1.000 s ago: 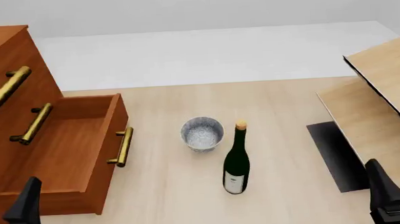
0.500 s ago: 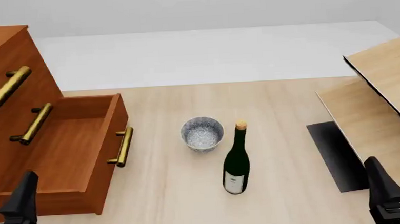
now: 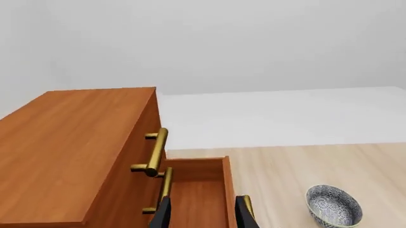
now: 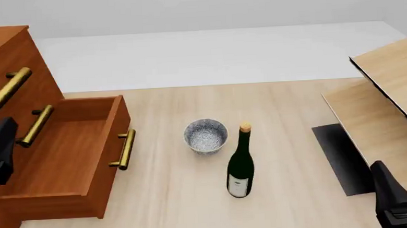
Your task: Put the wine bottle in the bottom drawer of the cabinet.
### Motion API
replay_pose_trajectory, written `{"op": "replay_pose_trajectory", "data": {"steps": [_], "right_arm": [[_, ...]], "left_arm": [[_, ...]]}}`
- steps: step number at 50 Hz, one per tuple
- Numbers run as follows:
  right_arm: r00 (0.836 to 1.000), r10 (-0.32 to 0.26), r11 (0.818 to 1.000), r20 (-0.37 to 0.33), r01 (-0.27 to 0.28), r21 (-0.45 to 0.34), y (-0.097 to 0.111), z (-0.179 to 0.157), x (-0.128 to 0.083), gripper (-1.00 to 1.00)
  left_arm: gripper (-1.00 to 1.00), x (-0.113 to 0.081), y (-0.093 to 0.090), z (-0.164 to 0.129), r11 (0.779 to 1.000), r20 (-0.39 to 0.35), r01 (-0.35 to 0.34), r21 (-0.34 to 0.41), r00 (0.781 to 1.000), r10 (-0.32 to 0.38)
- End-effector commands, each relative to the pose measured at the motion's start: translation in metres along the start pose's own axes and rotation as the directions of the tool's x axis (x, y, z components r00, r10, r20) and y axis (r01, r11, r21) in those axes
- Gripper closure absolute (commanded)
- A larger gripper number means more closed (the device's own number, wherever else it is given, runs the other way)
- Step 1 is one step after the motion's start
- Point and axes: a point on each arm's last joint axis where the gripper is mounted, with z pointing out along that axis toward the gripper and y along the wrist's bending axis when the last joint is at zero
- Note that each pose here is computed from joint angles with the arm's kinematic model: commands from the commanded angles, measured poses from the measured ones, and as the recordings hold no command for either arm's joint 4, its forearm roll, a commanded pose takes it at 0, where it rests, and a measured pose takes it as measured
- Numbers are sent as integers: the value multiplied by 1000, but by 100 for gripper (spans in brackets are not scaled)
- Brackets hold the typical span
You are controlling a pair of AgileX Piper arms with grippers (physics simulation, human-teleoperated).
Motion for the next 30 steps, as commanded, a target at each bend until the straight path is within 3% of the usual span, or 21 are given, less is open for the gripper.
{"op": "replay_pose_trajectory", "data": {"steps": [1, 4, 8, 10, 13, 15, 17, 18, 20, 22, 24, 26, 28, 30], "right_arm": [[1000, 1, 1000, -2, -1, -4, 0, -1, 0, -100], [1000, -6, 1000, -4, 6, -7, 0, -1, 0, -100], [1000, -4, 1000, -7, 4, -14, 1, -1, 1, -100], [1000, -2, 1000, -6, 1, -15, 1, -1, 1, -100], [1000, -4, 1000, -7, 4, -16, 1, 0, 1, -100], [1000, -3, 1000, -7, 3, -17, 1, -1, 1, -100], [1000, -4, 1000, -8, 3, -21, 1, -1, 1, -100], [1000, -6, 1000, -11, 6, -25, 1, 0, 1, -100], [1000, -9, 999, -12, 9, -31, 2, 0, 1, -100], [1000, -7, 1000, -12, 7, -30, 2, 0, 1, -100], [1000, -8, 999, -13, 8, -31, 2, 0, 1, -100], [1000, -4, 999, -14, 4, -33, 2, 1, 1, -100], [1000, -5, 999, -14, 5, -34, 2, 0, 1, -100], [1000, -4, 999, -17, 3, -42, 2, 0, 1, -100]], "left_arm": [[-100, -33, -4, 28, 999, -85, 2, 54, 996, 2], [-100, -41, -3, 34, 997, -114, 65, 35, 992, -61], [-100, -48, -7, 44, 997, -155, 12, 79, 988, 0], [-100, -47, -9, 56, 996, -221, 21, 85, 975, -2], [-100, -50, -15, 57, 992, -246, 10, 128, 969, 22], [-100, -50, -8, 69, 997, -294, 35, 68, 956, -13], [-100, -52, -10, 70, 996, -292, -6, 92, 956, 33], [-100, -48, -7, 77, 997, -327, 1, 74, 945, 23], [-100, -51, -11, 75, 996, -330, 25, 90, 944, 6], [-100, -47, -12, 78, 995, -358, 20, 98, 934, 17], [-100, -32, -15, 90, 994, -444, 4, 113, 895, 47], [-100, -43, -12, 82, 995, -393, 3, 99, 919, 37], [-100, -41, -17, 84, 993, -426, 59, 105, 905, -9], [-100, -38, -16, 84, 993, -431, 28, 112, 902, 24]]}}
